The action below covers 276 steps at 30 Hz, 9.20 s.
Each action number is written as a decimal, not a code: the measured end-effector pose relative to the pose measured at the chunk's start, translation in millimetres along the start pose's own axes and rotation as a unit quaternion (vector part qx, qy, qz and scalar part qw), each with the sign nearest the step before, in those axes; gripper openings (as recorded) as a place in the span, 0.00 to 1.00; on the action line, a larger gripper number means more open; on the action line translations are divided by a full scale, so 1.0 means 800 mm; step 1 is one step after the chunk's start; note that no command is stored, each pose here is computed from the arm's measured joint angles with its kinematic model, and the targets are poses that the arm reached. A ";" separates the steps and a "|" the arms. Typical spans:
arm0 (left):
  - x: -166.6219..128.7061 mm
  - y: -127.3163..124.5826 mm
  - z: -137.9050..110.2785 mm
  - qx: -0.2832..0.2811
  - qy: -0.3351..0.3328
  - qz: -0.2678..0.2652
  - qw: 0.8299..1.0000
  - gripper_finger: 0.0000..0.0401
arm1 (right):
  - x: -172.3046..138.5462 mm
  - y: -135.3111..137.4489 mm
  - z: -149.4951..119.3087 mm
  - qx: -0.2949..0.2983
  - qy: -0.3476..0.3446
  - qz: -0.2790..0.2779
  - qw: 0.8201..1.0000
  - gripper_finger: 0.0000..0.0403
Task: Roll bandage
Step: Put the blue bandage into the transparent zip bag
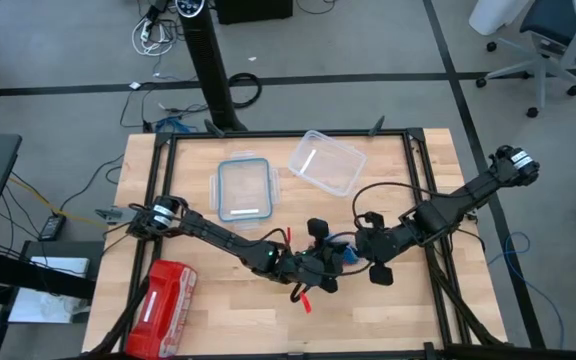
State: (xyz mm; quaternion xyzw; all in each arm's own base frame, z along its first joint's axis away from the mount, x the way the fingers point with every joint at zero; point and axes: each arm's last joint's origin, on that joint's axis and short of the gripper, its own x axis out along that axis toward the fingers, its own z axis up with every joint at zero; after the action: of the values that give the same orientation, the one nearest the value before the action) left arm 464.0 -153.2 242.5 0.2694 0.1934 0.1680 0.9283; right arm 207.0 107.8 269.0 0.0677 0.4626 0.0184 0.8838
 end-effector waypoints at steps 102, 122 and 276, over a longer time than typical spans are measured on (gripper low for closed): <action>0.002 0.007 0.008 -0.056 -0.026 0.023 0.998 0.00 | -0.025 0.031 -0.037 -0.098 -0.008 -0.067 0.993 0.01; 0.017 0.008 -0.013 -0.109 0.013 -0.114 0.987 0.01 | -0.053 0.006 -0.018 -0.064 0.085 0.020 0.994 0.00; 0.061 0.101 -0.011 -0.182 0.097 -0.239 0.949 0.00 | -0.016 0.031 -0.107 0.076 0.029 -0.063 0.995 0.23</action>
State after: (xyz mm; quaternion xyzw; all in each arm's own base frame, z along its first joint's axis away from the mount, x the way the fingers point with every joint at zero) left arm 485.3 -64.8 268.3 0.0239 0.3070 -0.0015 0.9514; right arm 130.2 139.8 235.0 0.1049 0.4912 -0.0710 0.8618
